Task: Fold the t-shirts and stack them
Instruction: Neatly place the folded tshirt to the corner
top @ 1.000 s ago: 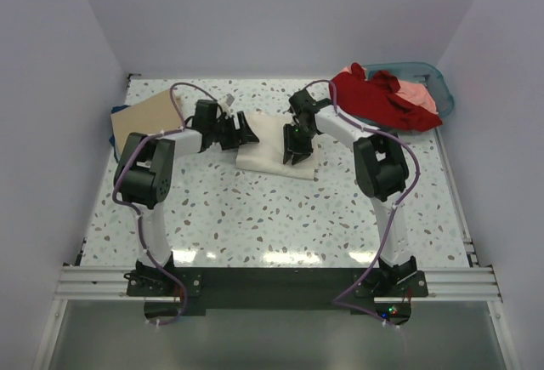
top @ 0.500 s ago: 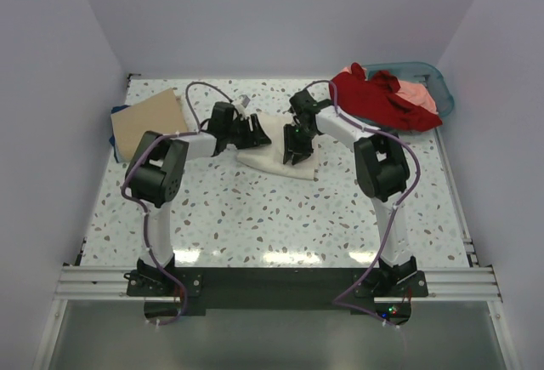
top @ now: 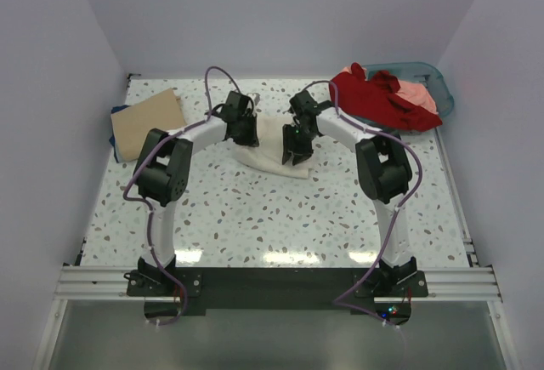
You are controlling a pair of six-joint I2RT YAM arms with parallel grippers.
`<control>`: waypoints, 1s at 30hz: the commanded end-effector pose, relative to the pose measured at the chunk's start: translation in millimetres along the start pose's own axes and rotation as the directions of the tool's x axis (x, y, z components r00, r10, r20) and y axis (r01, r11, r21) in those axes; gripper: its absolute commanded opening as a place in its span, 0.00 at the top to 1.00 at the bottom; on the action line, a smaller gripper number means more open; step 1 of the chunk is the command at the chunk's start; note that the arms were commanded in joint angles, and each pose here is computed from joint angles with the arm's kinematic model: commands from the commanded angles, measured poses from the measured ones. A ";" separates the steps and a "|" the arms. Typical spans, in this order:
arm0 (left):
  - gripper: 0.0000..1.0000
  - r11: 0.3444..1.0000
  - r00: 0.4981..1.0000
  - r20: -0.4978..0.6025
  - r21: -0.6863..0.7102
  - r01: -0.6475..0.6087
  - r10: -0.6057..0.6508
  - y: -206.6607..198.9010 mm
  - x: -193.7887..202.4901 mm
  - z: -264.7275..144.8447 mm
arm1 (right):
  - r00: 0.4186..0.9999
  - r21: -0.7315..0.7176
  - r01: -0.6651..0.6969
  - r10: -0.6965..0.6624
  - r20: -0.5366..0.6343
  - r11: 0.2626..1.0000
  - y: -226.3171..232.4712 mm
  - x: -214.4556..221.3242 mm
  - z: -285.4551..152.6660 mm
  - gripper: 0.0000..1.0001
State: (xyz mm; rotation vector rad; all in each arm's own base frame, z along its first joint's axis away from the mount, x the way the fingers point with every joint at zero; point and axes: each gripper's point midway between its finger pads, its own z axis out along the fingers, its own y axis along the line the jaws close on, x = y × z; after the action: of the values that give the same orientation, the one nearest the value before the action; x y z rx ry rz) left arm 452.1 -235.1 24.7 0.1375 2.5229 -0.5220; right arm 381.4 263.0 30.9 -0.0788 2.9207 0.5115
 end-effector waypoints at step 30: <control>1.00 0.631 0.904 -0.161 -0.668 -0.396 0.397 153.7 -108.1 -150.8 | 0.999 0.022 0.020 -0.019 -0.034 1.000 -8.1 16.7 -13.8 0.57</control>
State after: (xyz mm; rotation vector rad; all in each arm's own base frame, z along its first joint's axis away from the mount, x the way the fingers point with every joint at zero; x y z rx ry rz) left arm 486.7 -52.3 82.5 0.4603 2.5040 0.5611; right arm 364.9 252.1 23.3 -0.0920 2.9796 0.4658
